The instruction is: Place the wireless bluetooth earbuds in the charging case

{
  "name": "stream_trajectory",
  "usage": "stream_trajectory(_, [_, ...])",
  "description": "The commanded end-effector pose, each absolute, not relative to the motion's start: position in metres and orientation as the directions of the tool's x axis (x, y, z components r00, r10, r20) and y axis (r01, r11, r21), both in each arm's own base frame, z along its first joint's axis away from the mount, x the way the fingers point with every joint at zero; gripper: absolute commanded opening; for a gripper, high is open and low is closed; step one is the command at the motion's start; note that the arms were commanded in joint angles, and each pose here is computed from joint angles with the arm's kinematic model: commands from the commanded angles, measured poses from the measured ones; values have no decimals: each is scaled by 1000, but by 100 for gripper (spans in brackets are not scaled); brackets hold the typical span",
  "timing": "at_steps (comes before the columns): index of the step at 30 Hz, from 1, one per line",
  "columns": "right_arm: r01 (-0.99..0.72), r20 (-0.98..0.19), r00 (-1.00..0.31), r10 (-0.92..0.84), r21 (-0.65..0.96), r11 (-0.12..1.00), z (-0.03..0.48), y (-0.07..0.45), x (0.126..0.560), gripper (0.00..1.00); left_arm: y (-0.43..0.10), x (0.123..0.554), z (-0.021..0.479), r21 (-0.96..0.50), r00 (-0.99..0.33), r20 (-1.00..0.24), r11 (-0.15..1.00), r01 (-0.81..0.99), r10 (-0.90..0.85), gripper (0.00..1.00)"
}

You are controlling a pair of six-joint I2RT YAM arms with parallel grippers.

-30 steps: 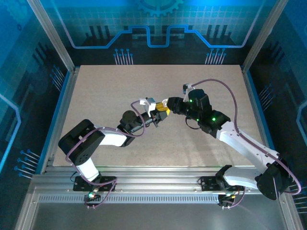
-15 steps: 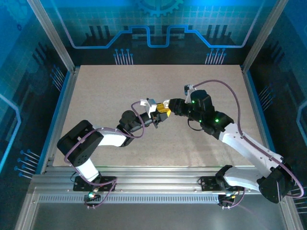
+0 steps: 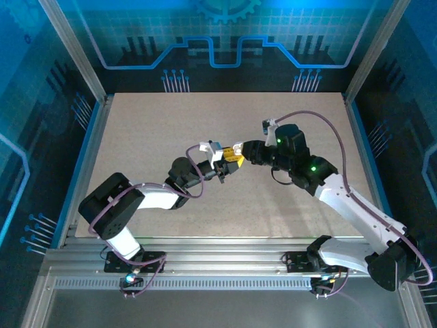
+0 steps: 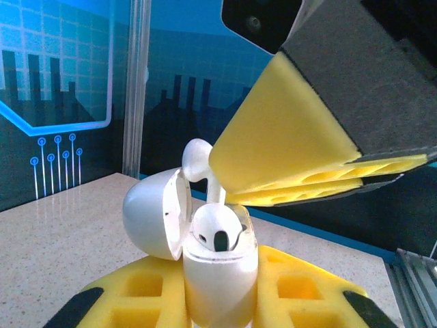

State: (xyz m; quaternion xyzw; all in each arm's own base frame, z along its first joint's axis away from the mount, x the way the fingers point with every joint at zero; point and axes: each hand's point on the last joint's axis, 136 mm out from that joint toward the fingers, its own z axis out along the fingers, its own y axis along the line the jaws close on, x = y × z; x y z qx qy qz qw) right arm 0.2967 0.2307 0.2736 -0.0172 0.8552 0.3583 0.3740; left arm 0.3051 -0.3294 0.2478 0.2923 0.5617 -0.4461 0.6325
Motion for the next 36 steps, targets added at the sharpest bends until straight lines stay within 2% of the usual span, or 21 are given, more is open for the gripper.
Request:
stream_trajectory(1, [-305, -637, -746, 195, 587, 750, 273, 224, 290, 24, -327, 288, 276, -49, 66, -958, 388, 920, -278, 10])
stream_trajectory(16, [-378, -616, -778, 123, 615, 692, 284, 230, 285, 23, -330, 282, 280, -32, 77, -957, 365, 930, -279, 10])
stream_trajectory(36, [-392, -612, -784, 103, 617, 682, 297, 235, 287, 29, -331, 295, 260, -36, 56, -978, 425, 904, -203, 10])
